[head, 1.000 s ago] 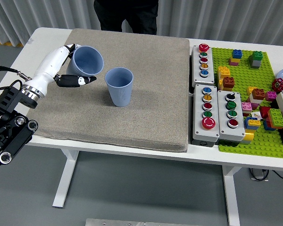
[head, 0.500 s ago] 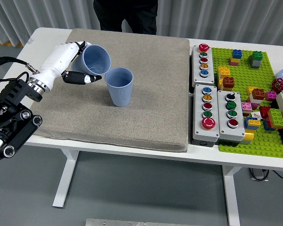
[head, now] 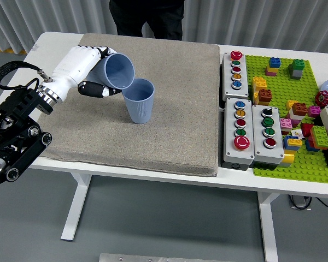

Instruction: Pick cup pour cup place

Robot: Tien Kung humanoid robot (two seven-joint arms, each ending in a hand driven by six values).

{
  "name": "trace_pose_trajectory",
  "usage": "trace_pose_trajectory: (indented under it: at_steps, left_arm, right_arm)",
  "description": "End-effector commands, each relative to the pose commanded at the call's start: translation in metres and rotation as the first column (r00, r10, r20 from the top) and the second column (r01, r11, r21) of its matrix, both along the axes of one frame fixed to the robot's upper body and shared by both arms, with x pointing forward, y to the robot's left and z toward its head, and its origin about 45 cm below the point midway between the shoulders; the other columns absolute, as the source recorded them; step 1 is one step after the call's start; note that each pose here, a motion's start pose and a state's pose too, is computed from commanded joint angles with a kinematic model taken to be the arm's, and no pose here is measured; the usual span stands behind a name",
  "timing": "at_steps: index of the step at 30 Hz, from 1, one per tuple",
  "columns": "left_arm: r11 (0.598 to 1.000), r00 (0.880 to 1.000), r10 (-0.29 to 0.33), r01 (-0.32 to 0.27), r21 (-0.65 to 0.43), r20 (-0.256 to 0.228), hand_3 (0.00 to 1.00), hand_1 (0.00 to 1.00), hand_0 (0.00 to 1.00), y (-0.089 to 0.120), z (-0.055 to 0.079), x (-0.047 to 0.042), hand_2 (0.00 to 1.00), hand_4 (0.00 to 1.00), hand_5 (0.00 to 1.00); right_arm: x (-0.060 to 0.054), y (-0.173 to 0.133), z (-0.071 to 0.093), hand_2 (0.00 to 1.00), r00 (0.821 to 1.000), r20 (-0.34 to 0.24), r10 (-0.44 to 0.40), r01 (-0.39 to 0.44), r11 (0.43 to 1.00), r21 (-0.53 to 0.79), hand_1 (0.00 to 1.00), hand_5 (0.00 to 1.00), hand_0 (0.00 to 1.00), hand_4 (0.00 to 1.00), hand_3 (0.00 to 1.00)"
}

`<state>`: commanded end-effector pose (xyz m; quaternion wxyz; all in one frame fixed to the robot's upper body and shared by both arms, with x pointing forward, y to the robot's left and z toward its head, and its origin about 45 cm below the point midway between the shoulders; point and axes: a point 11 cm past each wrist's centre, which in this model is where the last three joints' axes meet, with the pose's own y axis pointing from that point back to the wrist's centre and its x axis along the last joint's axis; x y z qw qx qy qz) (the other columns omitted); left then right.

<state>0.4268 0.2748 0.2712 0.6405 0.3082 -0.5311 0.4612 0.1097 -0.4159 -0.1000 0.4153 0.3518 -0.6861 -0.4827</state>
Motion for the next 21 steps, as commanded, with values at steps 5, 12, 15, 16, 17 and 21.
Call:
trace_pose_trajectory:
  at_steps: [5,12,15,16,17,21]
  left_arm:
    - [0.999,1.000,-0.009,0.008,0.044,0.022,0.531,0.503,0.547,-0.003,0.003,0.0001,0.526,0.790,0.031]
    - [0.992,0.998,-0.034,0.028,0.126,0.049,0.531,0.503,0.547,-0.008,0.007,0.0012,0.526,0.790,0.035]
    - [0.986,0.997,-0.048,0.038,0.164,0.058,0.531,0.502,0.546,-0.010,0.008,0.0011,0.526,0.791,0.035]
    - [0.985,0.997,-0.049,0.039,0.169,0.060,0.531,0.502,0.546,-0.011,0.008,0.0012,0.526,0.791,0.035]
    - [0.984,0.997,-0.050,0.039,0.176,0.063,0.531,0.502,0.546,-0.011,0.009,0.0014,0.526,0.791,0.035]
    - [0.978,0.996,-0.053,0.037,0.206,0.076,0.531,0.502,0.545,-0.011,0.010,0.0017,0.525,0.792,0.035]
  right_arm:
    - [0.000,0.000,0.000,0.747,1.000,0.001,-0.001,0.001,1.000,0.000,0.700,0.285,0.723,0.332,0.708]
    - [0.000,0.000,0.000,0.747,1.000,0.000,-0.002,0.002,1.000,0.000,0.699,0.286,0.723,0.332,0.708]
    - [-0.001,0.000,0.000,0.747,1.000,-0.001,-0.003,0.003,1.000,0.000,0.699,0.285,0.724,0.332,0.708]
    - [-0.001,0.000,0.000,0.747,1.000,0.000,-0.003,0.003,1.000,0.000,0.699,0.285,0.724,0.332,0.708]
    - [0.000,0.000,0.000,0.747,1.000,0.000,-0.002,0.002,1.000,0.000,0.699,0.285,0.724,0.332,0.708]
    - [0.000,0.000,0.000,0.747,1.000,0.001,-0.004,0.004,1.000,0.000,0.700,0.285,0.723,0.332,0.708]
